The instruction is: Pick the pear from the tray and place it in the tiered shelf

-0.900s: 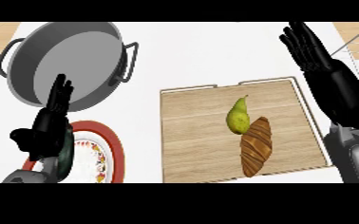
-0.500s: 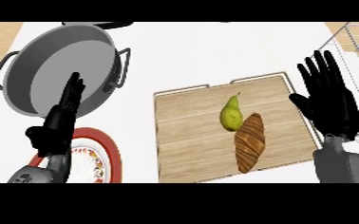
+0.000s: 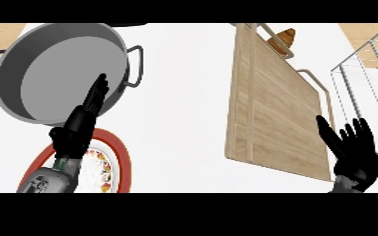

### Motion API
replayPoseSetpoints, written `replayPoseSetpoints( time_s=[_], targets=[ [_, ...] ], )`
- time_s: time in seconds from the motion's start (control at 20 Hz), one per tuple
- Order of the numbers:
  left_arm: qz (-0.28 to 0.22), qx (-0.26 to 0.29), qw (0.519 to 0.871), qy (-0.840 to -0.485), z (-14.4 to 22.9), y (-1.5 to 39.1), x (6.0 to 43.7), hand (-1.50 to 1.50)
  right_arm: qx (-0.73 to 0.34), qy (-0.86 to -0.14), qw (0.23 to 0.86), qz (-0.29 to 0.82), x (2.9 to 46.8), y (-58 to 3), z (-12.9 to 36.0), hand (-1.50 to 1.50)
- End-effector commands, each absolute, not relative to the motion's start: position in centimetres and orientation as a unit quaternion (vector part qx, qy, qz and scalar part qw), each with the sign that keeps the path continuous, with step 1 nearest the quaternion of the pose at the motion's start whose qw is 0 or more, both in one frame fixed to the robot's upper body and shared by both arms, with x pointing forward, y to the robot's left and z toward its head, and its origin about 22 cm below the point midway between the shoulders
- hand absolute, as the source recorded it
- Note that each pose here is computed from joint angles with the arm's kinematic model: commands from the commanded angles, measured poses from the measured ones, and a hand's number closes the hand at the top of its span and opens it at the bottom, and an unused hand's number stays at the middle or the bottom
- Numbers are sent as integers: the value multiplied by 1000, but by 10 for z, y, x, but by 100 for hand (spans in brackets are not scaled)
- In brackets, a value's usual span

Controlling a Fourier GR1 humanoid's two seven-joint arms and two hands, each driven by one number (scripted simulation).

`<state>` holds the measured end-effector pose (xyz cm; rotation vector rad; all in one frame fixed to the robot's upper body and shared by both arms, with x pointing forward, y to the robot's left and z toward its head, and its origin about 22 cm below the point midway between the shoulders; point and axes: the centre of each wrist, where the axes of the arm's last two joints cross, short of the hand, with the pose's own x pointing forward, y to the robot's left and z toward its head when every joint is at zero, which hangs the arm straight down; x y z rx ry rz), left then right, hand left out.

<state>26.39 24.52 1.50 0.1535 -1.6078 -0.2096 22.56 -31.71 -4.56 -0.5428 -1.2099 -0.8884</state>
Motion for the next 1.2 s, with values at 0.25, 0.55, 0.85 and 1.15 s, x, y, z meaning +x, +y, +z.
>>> replayPoseSetpoints(
  time_s=[0.25,0.55,0.85,1.15],
  targets=[
    [-109,50,697,-707,19,238,274,0,-157,-559,722,-375,188,-290,-60,-150],
    [-111,48,696,-708,14,224,276,0,-158,-548,776,-268,200,-326,3,-150],
    [-116,48,695,-708,11,225,282,0,-143,-516,829,-159,219,-334,57,-150],
    [-120,35,698,-706,21,213,286,0,-149,-452,880,-6,241,-340,108,-150]
  ],
)
